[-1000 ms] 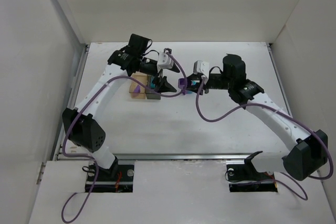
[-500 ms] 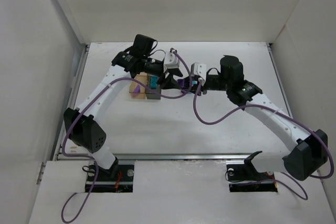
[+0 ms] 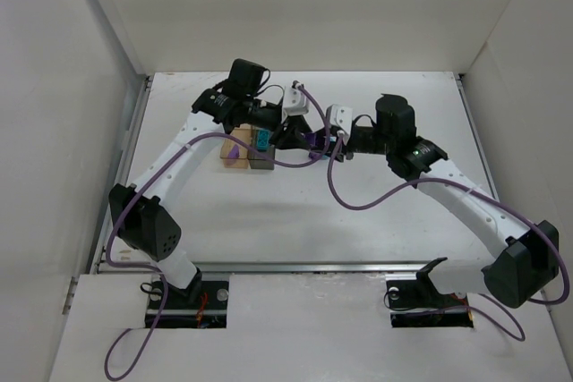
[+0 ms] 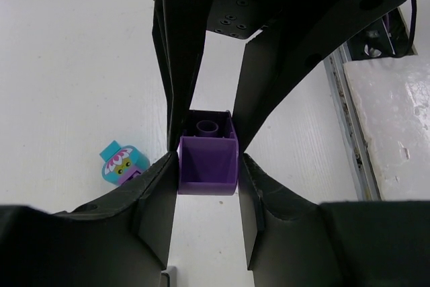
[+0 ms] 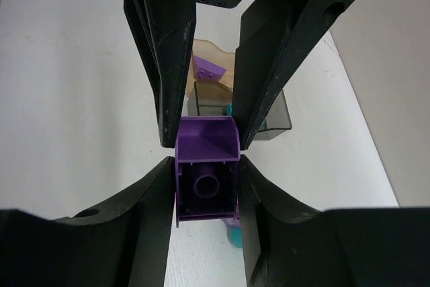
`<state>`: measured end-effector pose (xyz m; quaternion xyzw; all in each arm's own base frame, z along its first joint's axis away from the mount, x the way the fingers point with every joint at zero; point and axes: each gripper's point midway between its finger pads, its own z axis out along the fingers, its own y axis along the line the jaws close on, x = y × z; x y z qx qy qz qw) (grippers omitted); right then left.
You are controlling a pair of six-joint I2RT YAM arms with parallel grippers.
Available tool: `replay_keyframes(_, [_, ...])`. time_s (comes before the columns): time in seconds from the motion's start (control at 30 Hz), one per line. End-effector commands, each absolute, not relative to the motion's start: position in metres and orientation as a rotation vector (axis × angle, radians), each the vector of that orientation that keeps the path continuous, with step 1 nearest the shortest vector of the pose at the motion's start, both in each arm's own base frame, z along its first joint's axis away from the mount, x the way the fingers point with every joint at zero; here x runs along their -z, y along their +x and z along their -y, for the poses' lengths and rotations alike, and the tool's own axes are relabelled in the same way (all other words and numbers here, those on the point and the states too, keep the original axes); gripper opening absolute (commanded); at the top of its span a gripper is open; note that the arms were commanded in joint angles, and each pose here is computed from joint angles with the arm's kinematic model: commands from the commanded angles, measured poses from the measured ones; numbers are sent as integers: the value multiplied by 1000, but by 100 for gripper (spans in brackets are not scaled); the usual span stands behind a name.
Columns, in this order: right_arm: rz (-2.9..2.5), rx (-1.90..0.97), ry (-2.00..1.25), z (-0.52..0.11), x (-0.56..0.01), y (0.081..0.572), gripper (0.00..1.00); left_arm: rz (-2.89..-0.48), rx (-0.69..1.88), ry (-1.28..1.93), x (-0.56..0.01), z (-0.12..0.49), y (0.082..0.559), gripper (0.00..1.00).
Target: Sort the legos into containers by color
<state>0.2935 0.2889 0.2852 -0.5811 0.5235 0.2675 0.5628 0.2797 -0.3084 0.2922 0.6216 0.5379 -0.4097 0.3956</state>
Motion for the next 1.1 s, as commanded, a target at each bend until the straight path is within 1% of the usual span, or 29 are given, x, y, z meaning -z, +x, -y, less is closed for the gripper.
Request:
replay_keyframes(0.0, [-1165,-655,-1342,-296,-314,288,16,-1341,1029,1545,-306,310,280,0])
replay_keyframes(0.03, [-1200,-660,-1325,-296,-310,292,31,-1342,1029,1545,-306,310,280,0])
replay_keyframes(0.07, [-1232,-636,-1288,-293,-314,298,61,-1368,1036,1531,-302,307,281,0])
replay_keyframes(0.1, [-1302,-634,-1237,-291,-309,305,74,-1398,1041,1506,-298,303,286,0])
replay_keyframes(0.13, [-1320,-651,-1222,-292,-309,307,94,-1406,1048,1493,-300,304,287,0])
replay_keyframes(0.17, [-1344,-653,-1199,-291,-308,308,100,-1463,1044,1455,-291,297,294,0])
replay_keyframes(0.2, [-1379,-652,-1177,-291,-304,312,100,-1467,1020,1415,-294,294,303,0])
replay_keyframes(0.23, [-1442,-643,-1113,-286,-299,322,100,-1595,1006,1315,-281,282,314,0])
replay_keyframes(0.27, [-1450,-666,-1084,-287,-302,322,100,-1614,975,1263,-287,281,322,0])
replay_keyframes(0.3, [-1503,-623,-1008,-281,-299,333,100,-1707,944,1169,-270,267,335,0])
replay_keyframes(0.33, [-1544,-610,-953,-277,-293,338,100,-1712,885,1081,-273,259,354,0])
replay_keyframes(0.37, [-1556,-613,-858,-271,-299,345,100,-1789,775,959,-264,242,374,0])
replay_keyframes(0.4, [-1566,-578,-789,-264,-302,352,100,-1868,725,822,-253,221,385,0])
replay_keyframes(0.43, [-1585,-566,-746,-257,-294,354,100,-1863,647,738,-256,208,401,0])
replay_keyframes(0.47, [-1568,-563,-716,-254,-300,354,100,-1891,572,658,-250,194,413,0])
replay_keyframes(0.5, [-1554,-560,-695,-254,-302,356,100,-1923,403,517,-249,165,431,0])
replay_keyframes(0.6, [-1550,-560,-679,-252,-304,355,100,-1948,182,324,-243,124,453,0])
replay_keyframes(0.7, [-1559,-560,-681,-251,-299,355,100,-1995,103,304,-222,110,462,0])
replay_keyframes(0.73, [-1559,-560,-681,-251,-299,355,100,-2036,100,310,-206,110,464,0])
replay_keyframes(0.83, [-1571,-549,-674,-250,-295,356,100,-2108,83,315,-181,109,465,0])
replay_keyframes(1.03, [-1600,-488,-580,-234,-293,359,100,-2151,71,293,-161,103,466,0])
replay_keyframes(1.07, [-1614,-488,-557,-231,-290,358,100,-2161,80,300,-156,104,463,2])
